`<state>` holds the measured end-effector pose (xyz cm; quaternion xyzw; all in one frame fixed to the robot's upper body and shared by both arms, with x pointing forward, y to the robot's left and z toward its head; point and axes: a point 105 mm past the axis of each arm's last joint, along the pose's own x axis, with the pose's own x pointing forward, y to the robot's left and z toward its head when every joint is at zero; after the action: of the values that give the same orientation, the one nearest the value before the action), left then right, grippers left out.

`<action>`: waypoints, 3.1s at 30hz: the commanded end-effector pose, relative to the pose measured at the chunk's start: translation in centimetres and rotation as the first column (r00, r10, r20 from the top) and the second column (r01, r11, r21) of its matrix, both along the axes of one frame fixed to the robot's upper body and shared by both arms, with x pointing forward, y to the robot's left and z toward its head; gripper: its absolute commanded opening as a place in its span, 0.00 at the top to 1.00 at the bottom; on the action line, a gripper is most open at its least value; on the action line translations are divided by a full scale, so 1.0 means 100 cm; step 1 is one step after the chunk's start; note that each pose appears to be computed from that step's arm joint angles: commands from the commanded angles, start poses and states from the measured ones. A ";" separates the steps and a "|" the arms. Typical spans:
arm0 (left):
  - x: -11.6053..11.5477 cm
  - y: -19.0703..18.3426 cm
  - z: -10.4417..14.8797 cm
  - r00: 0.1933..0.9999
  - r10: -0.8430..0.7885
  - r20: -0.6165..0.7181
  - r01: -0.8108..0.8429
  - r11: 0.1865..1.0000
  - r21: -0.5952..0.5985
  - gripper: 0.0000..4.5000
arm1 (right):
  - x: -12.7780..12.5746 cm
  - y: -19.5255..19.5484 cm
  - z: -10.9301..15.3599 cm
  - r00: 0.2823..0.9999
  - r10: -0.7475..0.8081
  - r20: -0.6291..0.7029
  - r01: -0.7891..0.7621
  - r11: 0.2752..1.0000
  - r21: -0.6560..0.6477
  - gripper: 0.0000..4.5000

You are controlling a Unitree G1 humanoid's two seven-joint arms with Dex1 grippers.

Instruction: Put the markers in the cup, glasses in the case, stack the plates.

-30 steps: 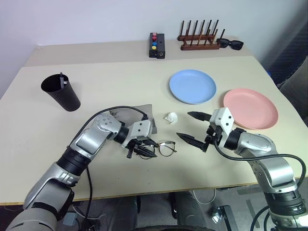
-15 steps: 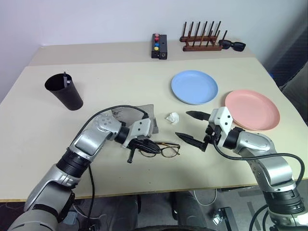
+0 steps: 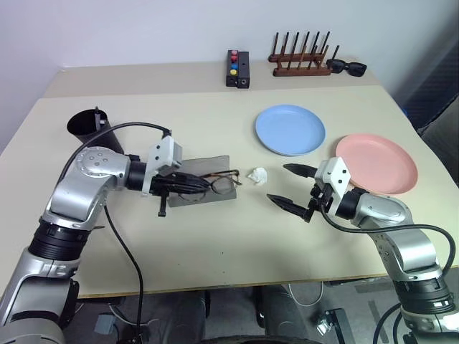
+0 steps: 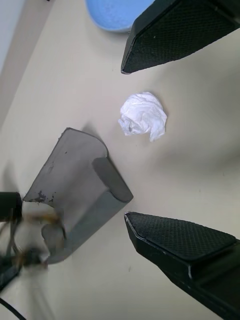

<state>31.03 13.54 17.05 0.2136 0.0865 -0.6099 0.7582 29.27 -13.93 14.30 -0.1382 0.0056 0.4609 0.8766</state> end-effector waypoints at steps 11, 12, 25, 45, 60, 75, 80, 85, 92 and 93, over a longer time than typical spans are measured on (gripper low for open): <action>0.031 0.004 -0.021 0.999 0.029 0.014 -0.030 0.996 0.082 0.99 | -0.005 0.018 0.008 0.998 0.058 0.034 -0.059 0.998 0.028 0.00; 0.031 0.004 -0.023 1.000 0.017 0.011 -0.018 0.995 0.099 0.99 | -0.005 0.018 0.008 0.998 0.057 0.034 -0.057 0.998 0.029 0.00; 0.030 0.001 -0.032 0.998 -0.039 -0.052 0.044 0.993 0.112 0.84 | -0.006 0.020 0.007 0.998 0.048 0.035 -0.049 0.998 0.038 0.00; 0.071 0.027 0.037 0.949 0.237 0.210 -0.223 0.971 -0.088 0.86 | -0.005 0.030 0.012 0.995 0.084 0.045 -0.086 0.995 0.046 0.00; 0.061 0.027 -0.019 0.970 0.214 0.117 -0.219 0.975 0.033 0.99 | -0.010 0.045 0.016 0.990 0.131 0.051 -0.133 0.991 0.033 0.00; 0.013 0.012 -0.039 0.998 0.069 -0.015 -0.068 0.995 0.076 0.99 | -0.008 0.045 0.014 0.990 0.134 0.044 -0.136 0.990 0.042 0.00; 0.011 0.012 -0.050 0.997 0.071 -0.014 -0.070 0.992 0.106 0.99 | -0.007 0.046 0.014 0.989 0.137 0.046 -0.139 0.989 0.040 0.00; 0.021 0.009 -0.028 0.991 0.124 0.045 -0.123 0.992 -0.022 0.99 | -0.004 0.045 0.015 0.991 0.119 0.059 -0.121 0.992 0.029 0.00; 0.018 0.015 0.010 0.976 0.184 0.119 -0.162 0.971 -0.174 0.99 | 0.025 0.029 0.016 0.990 -0.040 0.137 0.045 0.998 -0.039 0.00; 0.014 0.017 0.011 0.974 0.191 0.120 -0.168 0.969 -0.180 0.99 | 0.035 0.022 0.015 0.982 -0.087 0.167 0.100 0.992 -0.075 0.00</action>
<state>33.04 14.91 16.58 0.1810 0.0292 -0.5337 0.8255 31.52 -10.99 14.69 -0.1775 -0.0158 0.4425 0.8789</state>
